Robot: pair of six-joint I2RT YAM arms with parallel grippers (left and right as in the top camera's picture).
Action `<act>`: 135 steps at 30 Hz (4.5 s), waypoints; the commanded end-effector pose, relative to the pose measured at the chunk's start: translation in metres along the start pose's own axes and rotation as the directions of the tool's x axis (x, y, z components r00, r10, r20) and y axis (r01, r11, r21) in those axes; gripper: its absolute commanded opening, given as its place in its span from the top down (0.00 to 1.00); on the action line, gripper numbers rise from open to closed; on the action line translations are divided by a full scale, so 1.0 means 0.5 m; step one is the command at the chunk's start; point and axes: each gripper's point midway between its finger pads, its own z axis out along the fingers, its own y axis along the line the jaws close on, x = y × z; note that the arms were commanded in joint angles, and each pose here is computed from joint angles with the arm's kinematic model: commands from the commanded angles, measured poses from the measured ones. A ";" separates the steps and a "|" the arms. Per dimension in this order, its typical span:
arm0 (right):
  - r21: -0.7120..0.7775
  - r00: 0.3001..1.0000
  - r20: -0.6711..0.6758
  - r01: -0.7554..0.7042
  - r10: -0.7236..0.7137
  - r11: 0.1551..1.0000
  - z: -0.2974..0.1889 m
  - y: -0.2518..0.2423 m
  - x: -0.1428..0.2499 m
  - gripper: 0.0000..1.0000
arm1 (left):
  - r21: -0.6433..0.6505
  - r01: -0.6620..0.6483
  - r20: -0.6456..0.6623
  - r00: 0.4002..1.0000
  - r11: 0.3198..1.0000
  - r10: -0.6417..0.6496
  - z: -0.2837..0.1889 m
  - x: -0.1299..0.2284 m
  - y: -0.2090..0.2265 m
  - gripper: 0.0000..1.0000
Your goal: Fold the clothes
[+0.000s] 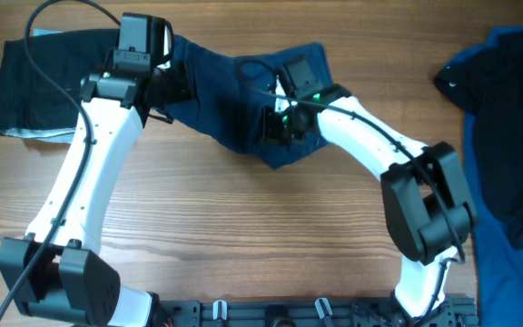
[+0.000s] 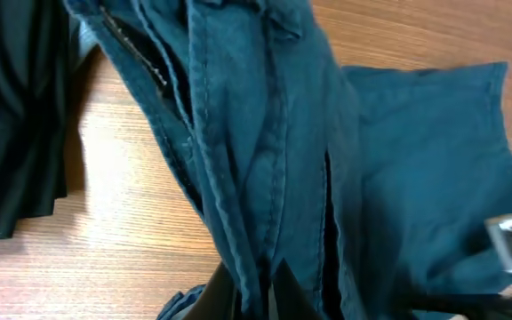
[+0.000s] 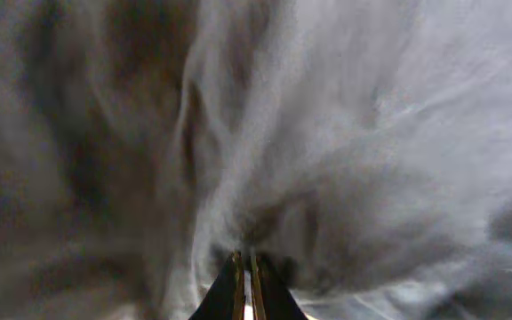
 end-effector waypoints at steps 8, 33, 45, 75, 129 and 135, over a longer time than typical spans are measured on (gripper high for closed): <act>-0.143 0.999 -0.012 0.028 -0.030 0.989 0.045 0.034 -0.020 0.96 | -0.006 -0.007 0.028 1.000 1.000 0.007 -0.025 -0.016 0.001 0.96; 0.066 0.947 0.155 0.275 -0.282 0.959 -0.103 -0.033 -0.116 0.96 | -0.033 -0.065 -0.069 0.996 0.997 0.063 0.032 0.019 0.011 0.96; 0.497 0.918 0.117 0.277 -0.380 0.822 -0.045 -0.288 -0.204 0.95 | -0.033 -0.066 -0.071 0.995 0.997 0.064 0.032 0.020 0.011 0.96; -0.125 0.986 0.153 0.079 -0.059 0.989 -0.144 -0.033 -0.132 0.96 | 0.043 -0.173 -0.096 0.980 0.984 0.177 0.050 0.044 -0.051 0.96; 0.181 0.877 0.429 0.150 -0.215 0.972 -0.193 -0.040 -0.243 0.96 | 0.049 -0.240 -0.110 0.964 0.970 0.244 0.022 0.056 -0.047 0.96; 0.533 0.988 0.156 -0.068 -0.019 0.843 -0.214 -0.346 -0.079 0.96 | 0.070 -0.340 -0.095 0.934 0.938 0.346 0.015 0.067 -0.091 0.96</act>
